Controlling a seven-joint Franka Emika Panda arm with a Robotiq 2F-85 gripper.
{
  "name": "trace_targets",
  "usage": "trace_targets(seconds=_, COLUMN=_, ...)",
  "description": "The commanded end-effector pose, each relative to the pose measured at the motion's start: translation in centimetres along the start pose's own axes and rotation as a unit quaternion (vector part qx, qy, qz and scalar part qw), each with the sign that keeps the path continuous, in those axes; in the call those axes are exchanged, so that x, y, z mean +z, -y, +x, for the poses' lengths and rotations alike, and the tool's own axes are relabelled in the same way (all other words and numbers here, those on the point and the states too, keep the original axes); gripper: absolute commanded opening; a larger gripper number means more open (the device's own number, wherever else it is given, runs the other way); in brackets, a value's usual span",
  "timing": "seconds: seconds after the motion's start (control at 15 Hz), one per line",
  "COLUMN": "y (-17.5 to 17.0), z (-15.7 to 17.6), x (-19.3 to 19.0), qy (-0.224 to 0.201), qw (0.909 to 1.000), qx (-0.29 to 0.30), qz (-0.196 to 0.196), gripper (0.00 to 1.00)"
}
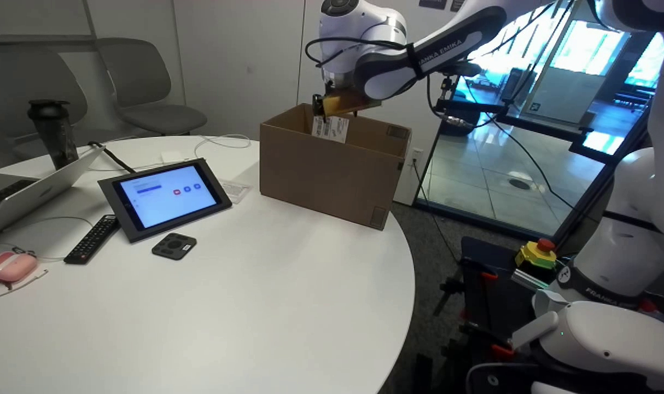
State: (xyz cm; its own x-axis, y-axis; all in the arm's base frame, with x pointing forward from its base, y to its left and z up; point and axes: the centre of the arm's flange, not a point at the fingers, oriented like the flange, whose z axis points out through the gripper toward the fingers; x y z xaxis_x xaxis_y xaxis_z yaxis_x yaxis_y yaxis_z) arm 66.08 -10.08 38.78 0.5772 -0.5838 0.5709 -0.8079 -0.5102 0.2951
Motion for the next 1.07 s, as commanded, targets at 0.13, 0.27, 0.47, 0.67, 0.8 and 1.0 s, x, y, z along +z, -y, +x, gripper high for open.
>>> trace_targets(seconds=0.13, y=-1.4, z=-6.9, x=-4.0, qy=0.044, qw=0.9890, qx=-0.114, qz=0.083, gripper=1.00)
trace_targets(seconds=0.27, y=-2.2, z=-8.4, x=-5.7, qy=0.061, qw=0.9804, qx=-0.153, qz=0.108, gripper=1.00)
trace_targets(seconds=0.47, y=-4.1, z=-9.8, x=-8.9, qy=0.092, qw=0.9625, qx=-0.213, qz=0.140, gripper=1.00)
trace_targets(seconds=0.67, y=-6.2, z=-10.5, x=-12.4, qy=0.130, qw=0.9370, qx=-0.274, qz=0.174, gripper=1.00)
trace_targets(seconds=0.8, y=-7.6, z=-11.1, x=-14.7, qy=0.153, qw=0.9156, qx=-0.316, qz=0.195, gripper=1.00)
trace_targets(seconds=1.0, y=-9.4, z=-11.4, x=-17.9, qy=0.174, qw=0.8930, qx=-0.355, qz=0.215, gripper=1.00)
